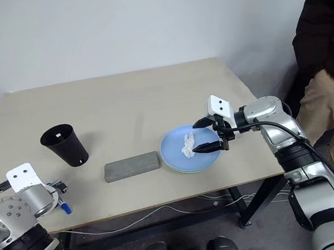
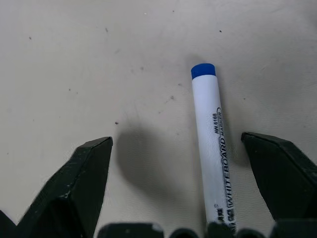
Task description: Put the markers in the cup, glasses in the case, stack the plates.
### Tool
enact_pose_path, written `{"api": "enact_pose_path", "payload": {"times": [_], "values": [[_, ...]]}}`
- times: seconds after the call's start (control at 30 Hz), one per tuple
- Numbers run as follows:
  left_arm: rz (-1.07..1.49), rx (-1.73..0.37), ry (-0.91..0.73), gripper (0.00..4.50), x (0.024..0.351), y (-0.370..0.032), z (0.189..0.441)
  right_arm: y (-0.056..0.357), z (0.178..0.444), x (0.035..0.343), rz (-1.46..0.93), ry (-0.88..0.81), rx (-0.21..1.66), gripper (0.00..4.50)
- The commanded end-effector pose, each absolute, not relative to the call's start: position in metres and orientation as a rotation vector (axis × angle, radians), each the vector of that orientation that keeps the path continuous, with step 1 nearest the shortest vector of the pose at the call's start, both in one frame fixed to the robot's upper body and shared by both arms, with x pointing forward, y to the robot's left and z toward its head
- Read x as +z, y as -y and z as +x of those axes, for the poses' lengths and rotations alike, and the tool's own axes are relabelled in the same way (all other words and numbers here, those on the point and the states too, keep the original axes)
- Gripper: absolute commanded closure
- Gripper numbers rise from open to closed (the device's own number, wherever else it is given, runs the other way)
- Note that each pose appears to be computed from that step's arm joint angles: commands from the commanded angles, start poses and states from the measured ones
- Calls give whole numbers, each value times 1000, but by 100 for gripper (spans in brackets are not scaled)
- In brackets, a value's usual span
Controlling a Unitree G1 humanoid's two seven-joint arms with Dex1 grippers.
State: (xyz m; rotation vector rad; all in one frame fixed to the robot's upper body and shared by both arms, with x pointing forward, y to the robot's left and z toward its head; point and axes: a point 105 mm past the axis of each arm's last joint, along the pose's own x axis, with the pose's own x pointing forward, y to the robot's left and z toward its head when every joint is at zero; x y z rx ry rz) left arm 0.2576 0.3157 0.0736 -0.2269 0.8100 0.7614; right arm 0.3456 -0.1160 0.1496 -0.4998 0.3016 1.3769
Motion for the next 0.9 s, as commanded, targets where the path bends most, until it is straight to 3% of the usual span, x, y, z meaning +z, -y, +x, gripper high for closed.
{"api": "enact_pose_path", "payload": {"times": [0.03, 0.33, 0.7, 0.9], "values": [[-235, 750, -810, 123, 75, -310, 263, 114, 347, 165, -530, -239, 1371, 0], [-249, 783, -827, 437, 73, -311, 263, 113, 347, 165, -530, -237, 1373, 0], [-205, 701, -811, 439, 82, -314, 273, 113, 347, 165, -533, -236, 1372, 0], [-106, 757, -709, 439, 129, -351, 280, 112, 348, 166, -536, -235, 1372, 0]]}}
